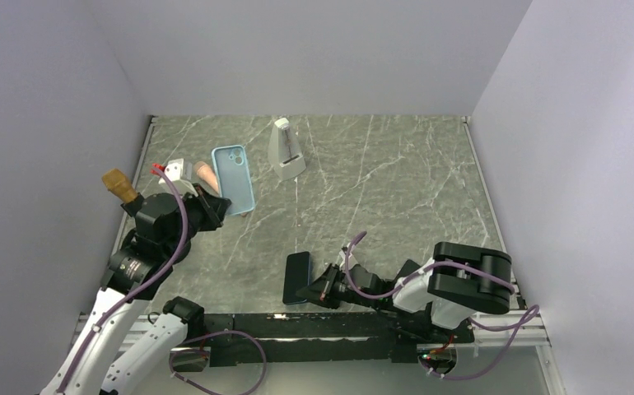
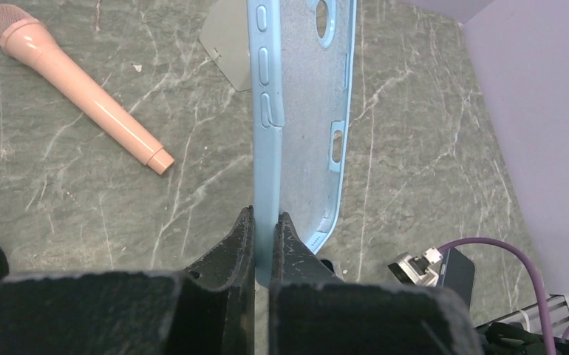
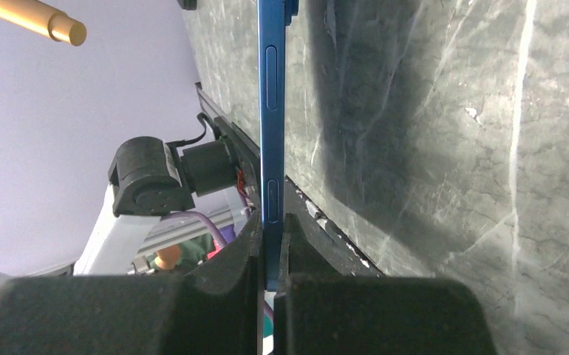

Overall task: Take the phone out of the phone case
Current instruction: Place the phone at the center of the board, then place the phone case at the center of the board.

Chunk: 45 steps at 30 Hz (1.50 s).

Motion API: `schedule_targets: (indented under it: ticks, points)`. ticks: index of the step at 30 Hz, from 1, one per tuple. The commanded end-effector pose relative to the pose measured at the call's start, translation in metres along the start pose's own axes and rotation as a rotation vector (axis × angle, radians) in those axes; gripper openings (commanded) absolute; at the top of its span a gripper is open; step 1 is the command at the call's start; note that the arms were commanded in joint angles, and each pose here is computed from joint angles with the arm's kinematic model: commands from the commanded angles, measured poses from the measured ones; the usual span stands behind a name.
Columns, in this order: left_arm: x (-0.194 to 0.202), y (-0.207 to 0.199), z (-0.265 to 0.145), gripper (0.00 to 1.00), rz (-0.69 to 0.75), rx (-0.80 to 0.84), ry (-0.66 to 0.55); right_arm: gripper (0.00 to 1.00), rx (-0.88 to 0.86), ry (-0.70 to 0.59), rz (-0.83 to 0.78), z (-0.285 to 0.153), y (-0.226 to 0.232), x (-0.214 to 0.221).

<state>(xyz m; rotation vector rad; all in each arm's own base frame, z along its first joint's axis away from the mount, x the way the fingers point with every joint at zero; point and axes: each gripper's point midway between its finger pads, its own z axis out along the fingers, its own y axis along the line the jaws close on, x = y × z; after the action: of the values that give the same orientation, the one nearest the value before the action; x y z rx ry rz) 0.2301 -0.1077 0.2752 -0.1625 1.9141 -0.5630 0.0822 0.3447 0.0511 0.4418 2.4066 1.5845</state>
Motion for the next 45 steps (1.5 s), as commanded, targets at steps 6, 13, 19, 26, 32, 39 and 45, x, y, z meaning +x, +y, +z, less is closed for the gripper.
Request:
schedule_targets:
  ticks: [6, 13, 19, 26, 32, 39, 45]
  points:
    - [-0.007, -0.007, -0.010, 0.00, -0.029, 0.035, -0.034, 0.09, -0.097, -0.003, 0.129, 0.002, 0.026, 0.004]
    - [-0.003, -0.004, -0.011, 0.00, -0.031, 0.031, -0.022, 0.38, -0.043, -0.025, 0.127, -0.004, 0.020, 0.001]
    - [0.000, -0.005, -0.010, 0.00, -0.030, 0.037, -0.015, 0.84, 0.055, -0.063, 0.076, -0.015, 0.018, -0.005]
    - [0.004, -0.013, -0.006, 0.00, -0.019, 0.083, 0.010, 1.00, 0.089, -0.145, -0.016, -0.052, 0.027, -0.023]
    - [0.018, -0.026, 0.004, 0.00, -0.040, 0.166, 0.056, 0.99, 0.050, -0.156, -0.237, -0.062, 0.063, -0.026]
    - [0.026, -0.067, 0.007, 0.00, -0.094, 0.423, 0.074, 0.86, -0.148, -0.189, -0.618, -0.072, 0.131, -0.033]
    - [0.044, -0.091, 0.005, 0.00, -0.186, 0.621, 0.109, 0.64, -0.458, -0.121, -0.552, -0.102, 0.163, -0.067]
